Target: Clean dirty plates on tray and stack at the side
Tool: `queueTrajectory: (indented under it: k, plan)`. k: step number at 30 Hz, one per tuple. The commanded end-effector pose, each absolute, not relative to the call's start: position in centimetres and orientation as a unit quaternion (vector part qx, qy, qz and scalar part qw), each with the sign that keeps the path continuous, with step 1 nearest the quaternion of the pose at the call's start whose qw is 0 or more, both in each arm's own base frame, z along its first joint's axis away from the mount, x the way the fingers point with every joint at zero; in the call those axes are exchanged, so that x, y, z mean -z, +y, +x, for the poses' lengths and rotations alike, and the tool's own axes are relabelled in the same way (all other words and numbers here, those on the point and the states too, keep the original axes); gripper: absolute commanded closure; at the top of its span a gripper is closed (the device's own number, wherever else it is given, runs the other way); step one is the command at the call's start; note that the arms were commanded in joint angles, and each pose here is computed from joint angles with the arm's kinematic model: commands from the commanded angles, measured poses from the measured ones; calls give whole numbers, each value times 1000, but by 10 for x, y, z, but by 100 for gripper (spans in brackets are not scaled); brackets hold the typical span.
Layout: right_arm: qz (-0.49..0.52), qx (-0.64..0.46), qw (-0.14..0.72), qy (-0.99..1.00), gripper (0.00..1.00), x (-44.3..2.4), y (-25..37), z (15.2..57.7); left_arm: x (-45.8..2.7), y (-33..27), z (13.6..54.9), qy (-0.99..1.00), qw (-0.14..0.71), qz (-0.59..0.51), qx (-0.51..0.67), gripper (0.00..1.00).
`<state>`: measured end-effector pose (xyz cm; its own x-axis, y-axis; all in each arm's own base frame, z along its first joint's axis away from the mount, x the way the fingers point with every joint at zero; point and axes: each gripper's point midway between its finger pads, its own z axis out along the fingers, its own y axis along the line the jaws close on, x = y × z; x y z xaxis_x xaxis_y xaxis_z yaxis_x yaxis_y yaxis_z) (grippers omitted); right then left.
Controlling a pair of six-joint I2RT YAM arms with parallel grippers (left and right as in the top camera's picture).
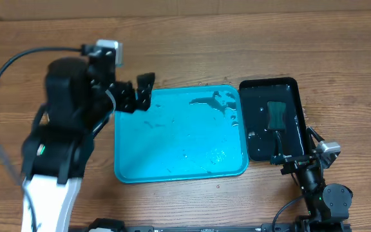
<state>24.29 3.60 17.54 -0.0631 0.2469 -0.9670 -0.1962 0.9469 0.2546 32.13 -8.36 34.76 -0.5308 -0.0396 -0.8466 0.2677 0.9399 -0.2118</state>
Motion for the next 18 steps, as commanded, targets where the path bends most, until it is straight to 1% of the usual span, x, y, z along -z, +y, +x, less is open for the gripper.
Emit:
queueTrajectory:
  k: [1,6,11,12,14,17,18]
  plan:
    - [19,-159,687,709,0,-174,35,243,-355,-68,287,863,485,65,125,0]
    - [19,-159,687,709,0,-174,35,243,-331,-56,242,885,450,55,109,0]
    - [19,-159,687,709,0,-174,35,243,-290,-51,214,889,443,53,105,0]
    - [19,-159,687,709,0,-174,35,243,-278,-50,208,884,452,53,106,0]
    - [19,-159,687,709,0,-174,35,243,-271,-50,204,876,467,54,107,0]
    - [19,-159,687,709,0,-174,35,243,-268,-49,200,844,521,57,111,0]
    - [19,-159,687,709,0,-174,35,243,-274,-49,197,816,564,58,114,0]
